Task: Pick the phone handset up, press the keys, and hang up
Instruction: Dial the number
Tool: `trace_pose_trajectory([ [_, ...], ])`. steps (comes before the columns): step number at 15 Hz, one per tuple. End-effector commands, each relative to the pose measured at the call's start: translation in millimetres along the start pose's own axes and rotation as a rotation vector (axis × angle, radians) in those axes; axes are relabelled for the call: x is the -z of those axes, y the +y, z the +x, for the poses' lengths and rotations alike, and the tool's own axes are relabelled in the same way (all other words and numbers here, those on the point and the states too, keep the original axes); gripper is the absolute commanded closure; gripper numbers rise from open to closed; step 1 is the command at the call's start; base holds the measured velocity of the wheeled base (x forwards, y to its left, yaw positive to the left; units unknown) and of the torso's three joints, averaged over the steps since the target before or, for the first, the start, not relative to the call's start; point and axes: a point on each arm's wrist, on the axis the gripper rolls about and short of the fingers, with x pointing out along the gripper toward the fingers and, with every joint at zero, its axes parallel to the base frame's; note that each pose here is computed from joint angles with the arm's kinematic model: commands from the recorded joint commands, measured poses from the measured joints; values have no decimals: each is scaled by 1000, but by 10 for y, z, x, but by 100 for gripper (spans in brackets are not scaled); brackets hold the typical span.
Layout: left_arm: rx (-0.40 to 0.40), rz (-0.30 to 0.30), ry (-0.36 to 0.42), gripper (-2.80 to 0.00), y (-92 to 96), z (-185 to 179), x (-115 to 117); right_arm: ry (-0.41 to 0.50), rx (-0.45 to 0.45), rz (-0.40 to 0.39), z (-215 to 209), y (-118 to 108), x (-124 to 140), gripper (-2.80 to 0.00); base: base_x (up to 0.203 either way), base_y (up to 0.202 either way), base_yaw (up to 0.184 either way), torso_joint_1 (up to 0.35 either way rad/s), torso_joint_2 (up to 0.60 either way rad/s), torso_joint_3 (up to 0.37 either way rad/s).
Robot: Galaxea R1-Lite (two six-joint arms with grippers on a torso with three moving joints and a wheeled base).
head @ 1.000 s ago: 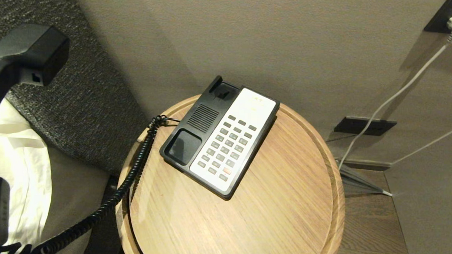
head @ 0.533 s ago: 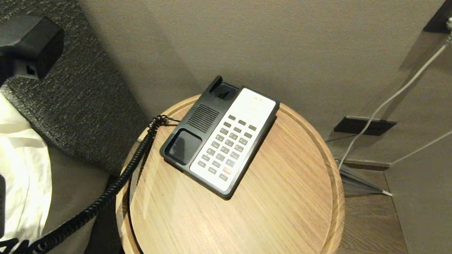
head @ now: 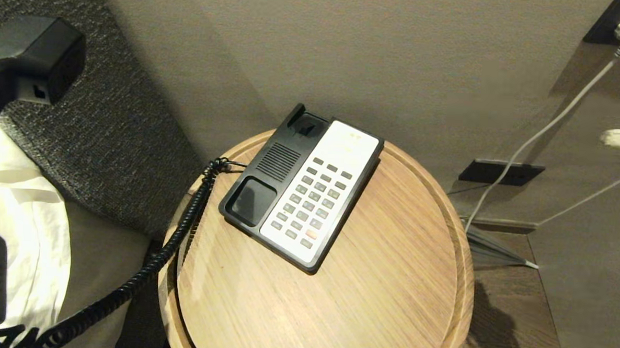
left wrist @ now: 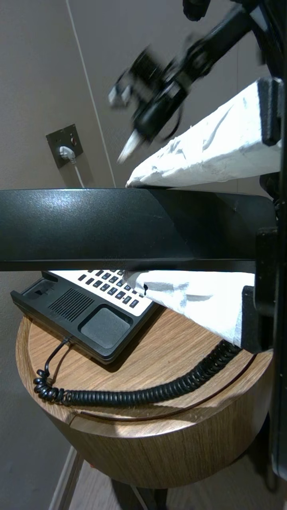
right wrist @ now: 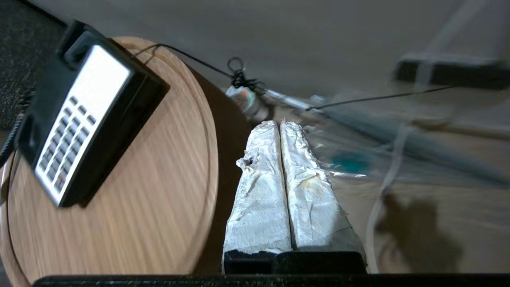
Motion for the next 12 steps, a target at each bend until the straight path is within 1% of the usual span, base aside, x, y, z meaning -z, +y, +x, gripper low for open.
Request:
trace_pose_trajectory([
  [1,-2,-5,4,0,13,-5,14,100,-41,56,690,117,78,0,0,0,0,0,0,0],
  [2,-9,-5,10,0,30,1,32,84,-61,82,798,265,41,0,0,0,0,0,0,0],
  [4,-14,-6,15,0,46,6,49,52,-125,133,958,657,-61,0,0,0,0,0,0,0],
  [5,-13,-6,14,0,45,2,48,54,-148,141,1001,805,-58,0,0,0,0,0,0,0],
  [7,-16,-6,17,0,52,8,55,77,-189,144,1044,1106,30,0,0,0,0,0,0,0],
  [9,-17,-5,18,0,57,6,60,107,-226,164,1064,1337,121,0,0,0,0,0,0,0],
  [12,-6,-4,10,0,54,9,57,168,-288,161,1053,1636,291,0,0,0,0,0,0,0],
])
